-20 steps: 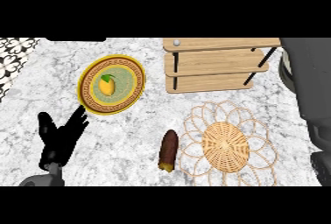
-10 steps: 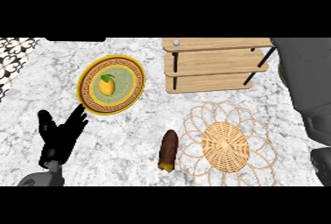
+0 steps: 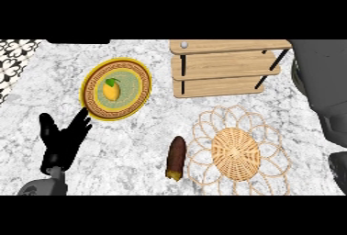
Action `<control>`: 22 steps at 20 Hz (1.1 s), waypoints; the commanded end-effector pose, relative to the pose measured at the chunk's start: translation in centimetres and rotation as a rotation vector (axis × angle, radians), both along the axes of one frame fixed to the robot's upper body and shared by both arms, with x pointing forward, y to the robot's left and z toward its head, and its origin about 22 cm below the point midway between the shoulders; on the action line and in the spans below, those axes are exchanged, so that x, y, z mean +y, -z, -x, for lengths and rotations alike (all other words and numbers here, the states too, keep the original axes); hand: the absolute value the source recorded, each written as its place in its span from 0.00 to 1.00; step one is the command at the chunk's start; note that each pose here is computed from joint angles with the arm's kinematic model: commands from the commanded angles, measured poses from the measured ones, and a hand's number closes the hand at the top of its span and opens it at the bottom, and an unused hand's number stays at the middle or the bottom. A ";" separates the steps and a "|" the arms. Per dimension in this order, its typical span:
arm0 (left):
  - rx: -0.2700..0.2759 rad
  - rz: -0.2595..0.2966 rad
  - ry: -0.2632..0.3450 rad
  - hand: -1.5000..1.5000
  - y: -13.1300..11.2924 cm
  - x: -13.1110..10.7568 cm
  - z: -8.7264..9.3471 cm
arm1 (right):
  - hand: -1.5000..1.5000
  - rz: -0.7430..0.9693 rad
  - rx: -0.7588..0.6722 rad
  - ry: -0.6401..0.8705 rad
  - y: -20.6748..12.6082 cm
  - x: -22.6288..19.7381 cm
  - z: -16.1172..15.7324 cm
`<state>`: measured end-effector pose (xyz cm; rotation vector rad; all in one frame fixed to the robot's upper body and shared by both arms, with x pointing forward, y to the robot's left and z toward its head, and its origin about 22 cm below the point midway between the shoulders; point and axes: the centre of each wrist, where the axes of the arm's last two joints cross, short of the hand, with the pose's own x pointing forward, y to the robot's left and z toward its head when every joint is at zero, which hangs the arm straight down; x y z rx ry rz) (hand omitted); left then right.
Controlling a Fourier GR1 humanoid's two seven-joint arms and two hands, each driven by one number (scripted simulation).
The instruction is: Pick the can from the placemat and place it in the tiered shelf
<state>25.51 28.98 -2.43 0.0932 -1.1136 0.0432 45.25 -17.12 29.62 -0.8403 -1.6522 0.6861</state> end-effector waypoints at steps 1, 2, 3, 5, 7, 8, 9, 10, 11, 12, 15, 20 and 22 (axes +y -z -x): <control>-0.011 -0.001 0.016 0.50 1.3 -1.2 0.9 | 0.00 -0.168 -0.007 0.057 0.7 0.3 -0.4; 0.005 0.004 -0.006 0.50 1.3 -0.4 0.0 | 0.00 -0.218 -0.019 0.044 -1.8 0.0 0.3; 0.011 -0.006 0.017 0.50 -0.5 0.4 -0.3 | 0.00 -0.258 -0.043 0.081 -0.8 -0.3 -0.1; 0.009 0.004 0.008 0.50 1.4 -0.4 1.1 | 0.00 -0.305 -0.037 0.058 0.0 -1.8 -0.1; -0.011 -0.013 0.000 0.50 -0.2 1.2 -0.1 | 0.00 -0.398 -0.040 0.032 -0.2 -2.1 -0.1; 0.010 0.004 0.021 0.50 0.0 0.6 0.6 | 0.00 -0.468 -0.048 0.028 -1.2 -1.5 -0.1; -0.007 -0.002 0.018 0.50 0.3 0.3 0.0 | 0.00 -0.483 -0.033 0.020 -1.3 -1.4 -0.3; 0.002 -0.001 0.024 0.50 1.3 0.2 1.0 | 0.00 -0.510 -0.052 0.004 -3.0 -2.6 0.2; 0.004 -0.005 0.014 0.50 -0.4 -0.2 0.4 | 0.00 -0.555 -0.052 0.034 -2.5 -3.7 -0.1; 0.009 -0.018 0.000 0.50 -0.1 0.7 0.3 | 0.00 -0.590 -0.062 0.019 -3.2 -3.6 0.5; 0.011 0.003 0.008 0.50 0.8 0.7 1.0 | 0.00 -0.707 -0.088 0.026 -5.0 -4.3 0.7; -0.002 0.013 0.012 0.50 0.8 -1.1 0.7 | 0.00 -0.712 -0.229 0.198 -5.4 -8.9 1.2; 0.016 0.004 -0.020 0.50 -1.1 1.7 0.0 | 0.00 -0.706 -0.229 0.289 -5.8 -9.7 1.7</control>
